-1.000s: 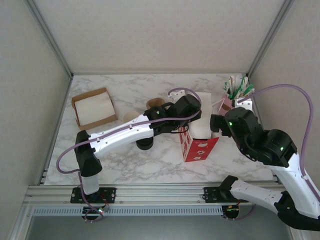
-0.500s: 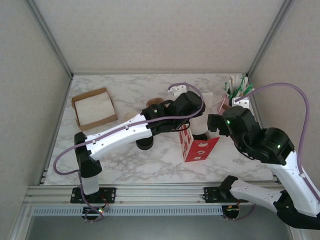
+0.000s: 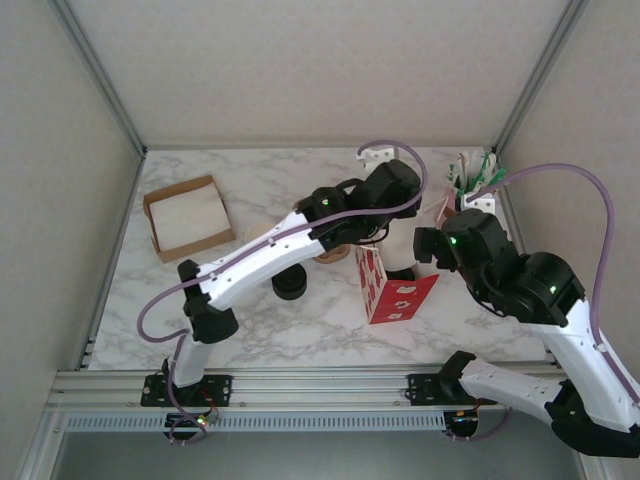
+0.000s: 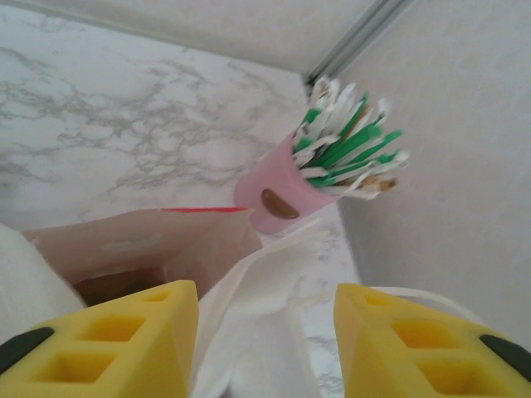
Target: Pack the takeout coffee
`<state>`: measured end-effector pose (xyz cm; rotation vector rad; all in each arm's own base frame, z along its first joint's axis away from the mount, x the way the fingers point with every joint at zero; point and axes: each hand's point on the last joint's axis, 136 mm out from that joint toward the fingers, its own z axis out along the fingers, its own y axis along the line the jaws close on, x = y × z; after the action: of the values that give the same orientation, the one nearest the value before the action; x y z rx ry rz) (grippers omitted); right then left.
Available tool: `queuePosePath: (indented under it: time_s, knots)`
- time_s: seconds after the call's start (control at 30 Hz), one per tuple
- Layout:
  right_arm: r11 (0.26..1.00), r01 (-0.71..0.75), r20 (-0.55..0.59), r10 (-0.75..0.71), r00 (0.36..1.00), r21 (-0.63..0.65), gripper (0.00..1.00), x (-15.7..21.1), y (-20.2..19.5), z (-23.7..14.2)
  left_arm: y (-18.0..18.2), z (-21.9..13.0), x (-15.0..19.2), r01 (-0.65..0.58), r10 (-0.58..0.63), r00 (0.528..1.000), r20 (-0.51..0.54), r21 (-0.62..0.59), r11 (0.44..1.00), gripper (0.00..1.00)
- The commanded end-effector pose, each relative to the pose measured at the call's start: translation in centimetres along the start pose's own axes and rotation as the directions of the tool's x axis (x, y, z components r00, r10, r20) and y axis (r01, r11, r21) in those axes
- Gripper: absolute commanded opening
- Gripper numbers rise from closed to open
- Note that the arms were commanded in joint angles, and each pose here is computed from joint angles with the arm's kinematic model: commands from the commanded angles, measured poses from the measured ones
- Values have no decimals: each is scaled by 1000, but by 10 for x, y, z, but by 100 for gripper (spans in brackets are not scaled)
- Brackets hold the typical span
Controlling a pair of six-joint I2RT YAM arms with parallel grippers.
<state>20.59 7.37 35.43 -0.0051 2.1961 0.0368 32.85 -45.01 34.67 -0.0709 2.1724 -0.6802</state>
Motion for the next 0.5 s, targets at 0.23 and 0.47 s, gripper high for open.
queuePosePath:
  time_s: [0.23,0.47]
  knots:
    - [1000,-6,1,6,1000,6,99,0,-3,2,27,34,64,-170,150,963,-225,-75,983,25]
    - [1000,-5,-11,5,1000,5,99,2,-2,6,20,37,53,-159,149,965,-216,-27,987,24]
